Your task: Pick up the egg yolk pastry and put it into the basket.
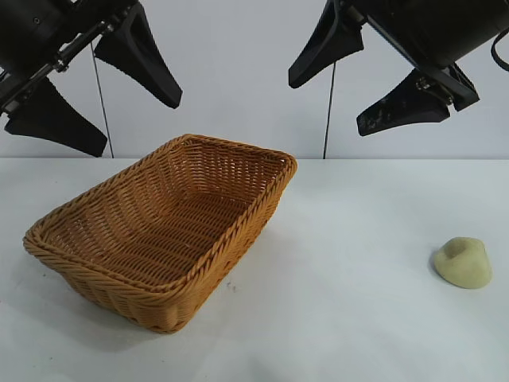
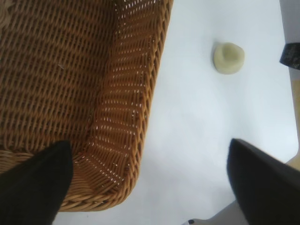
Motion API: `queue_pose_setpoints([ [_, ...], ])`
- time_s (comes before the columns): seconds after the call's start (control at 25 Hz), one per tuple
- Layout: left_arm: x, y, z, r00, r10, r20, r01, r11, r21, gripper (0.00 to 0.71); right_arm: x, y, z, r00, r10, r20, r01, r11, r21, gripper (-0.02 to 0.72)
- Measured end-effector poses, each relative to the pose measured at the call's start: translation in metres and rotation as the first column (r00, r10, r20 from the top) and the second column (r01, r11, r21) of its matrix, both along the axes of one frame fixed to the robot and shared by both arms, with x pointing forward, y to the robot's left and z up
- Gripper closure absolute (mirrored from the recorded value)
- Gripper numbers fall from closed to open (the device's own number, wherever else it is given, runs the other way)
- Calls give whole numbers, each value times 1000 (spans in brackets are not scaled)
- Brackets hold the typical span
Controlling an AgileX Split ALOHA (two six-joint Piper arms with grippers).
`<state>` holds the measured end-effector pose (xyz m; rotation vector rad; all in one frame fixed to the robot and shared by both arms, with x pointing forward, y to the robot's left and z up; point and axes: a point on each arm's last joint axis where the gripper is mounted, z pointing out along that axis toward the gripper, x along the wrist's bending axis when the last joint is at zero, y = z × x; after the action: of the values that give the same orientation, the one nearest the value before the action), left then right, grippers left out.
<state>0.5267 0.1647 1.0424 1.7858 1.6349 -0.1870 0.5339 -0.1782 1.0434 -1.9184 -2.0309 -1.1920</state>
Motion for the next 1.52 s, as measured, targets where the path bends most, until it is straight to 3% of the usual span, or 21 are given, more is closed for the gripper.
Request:
queue_pose_setpoints([
  [1.08, 3, 1, 1, 999, 30, 15, -30, 1000, -6, 67, 0, 0, 0, 1000, 0, 1, 0, 1000, 0, 57],
  [1.32, -2, 6, 3, 991, 126, -40, -126, 992, -2, 67, 0, 0, 0, 1000, -1, 1, 1, 1000, 0, 57],
  [1.52, -31, 18, 14, 974, 219, -64, -221, 975, -11, 67, 0, 0, 0, 1000, -1, 1, 1, 1000, 0, 57],
])
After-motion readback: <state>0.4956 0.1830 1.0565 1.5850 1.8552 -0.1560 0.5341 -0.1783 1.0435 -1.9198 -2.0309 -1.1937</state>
